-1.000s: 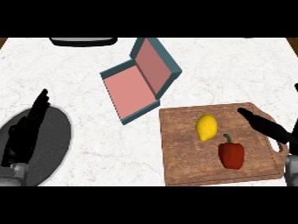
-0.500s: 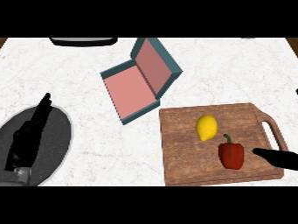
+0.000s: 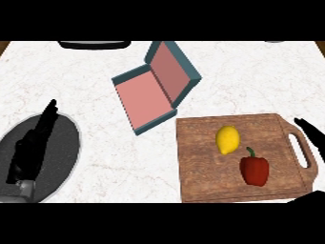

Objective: Pick the bell pepper from the cutting board and place it in the cardboard box

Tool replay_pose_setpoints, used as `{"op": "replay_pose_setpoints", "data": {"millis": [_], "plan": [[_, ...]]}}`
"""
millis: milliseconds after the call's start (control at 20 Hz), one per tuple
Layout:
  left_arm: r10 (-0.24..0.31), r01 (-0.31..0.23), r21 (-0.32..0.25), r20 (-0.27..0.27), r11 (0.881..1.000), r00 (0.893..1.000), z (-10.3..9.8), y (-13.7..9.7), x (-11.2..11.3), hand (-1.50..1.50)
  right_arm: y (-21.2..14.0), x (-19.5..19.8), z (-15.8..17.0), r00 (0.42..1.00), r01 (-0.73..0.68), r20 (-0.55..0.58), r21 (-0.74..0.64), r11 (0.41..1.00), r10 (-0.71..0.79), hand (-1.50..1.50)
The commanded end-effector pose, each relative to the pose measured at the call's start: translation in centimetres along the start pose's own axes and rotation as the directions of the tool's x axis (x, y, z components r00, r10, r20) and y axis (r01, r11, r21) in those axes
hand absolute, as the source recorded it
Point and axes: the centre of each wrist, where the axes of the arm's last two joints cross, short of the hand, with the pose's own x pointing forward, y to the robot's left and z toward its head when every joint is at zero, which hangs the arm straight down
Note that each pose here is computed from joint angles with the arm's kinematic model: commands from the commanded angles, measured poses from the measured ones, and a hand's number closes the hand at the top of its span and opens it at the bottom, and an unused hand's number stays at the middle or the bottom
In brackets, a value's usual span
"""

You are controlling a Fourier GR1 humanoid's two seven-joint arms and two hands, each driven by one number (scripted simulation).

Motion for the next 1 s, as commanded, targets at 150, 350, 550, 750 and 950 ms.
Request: {"op": "replay_pose_setpoints", "data": {"millis": [150, 350, 550, 750, 950], "plan": [[-0.004, 0.004, -0.003, -0.009, 1.000, 1.000, 1.2, -0.8, -1.1, 0.00, 3.0, 3.4, 0.2, 0.992, -0.043, -0.114, 0.081, 0.996, 0.052, -1.50], [0.006, -0.006, -0.011, -0.003, 1.000, 1.000, -0.5, -1.5, -0.6, 0.00, 4.3, 4.6, -0.8, 0.987, -0.066, -0.143, 0.073, 0.995, 0.076, -1.50], [-0.001, 0.001, -0.013, -0.006, 1.000, 1.000, 0.8, 2.5, 0.1, 0.00, 4.3, 3.8, -0.9, 0.977, -0.075, -0.192, 0.082, 0.994, 0.090, -1.50], [0.005, -0.005, 0.012, 0.001, 1.000, 1.000, 0.0, -0.9, 0.2, 0.00, 5.2, 4.4, -0.8, 0.974, -0.084, -0.201, 0.096, 0.992, 0.102, -1.50], [-0.003, 0.003, 0.003, -0.015, 1.000, 1.000, -0.3, -0.9, -1.1, 0.00, 5.5, 5.3, -0.4, 0.978, -0.073, -0.190, 0.094, 0.993, 0.090, -1.50]]}}
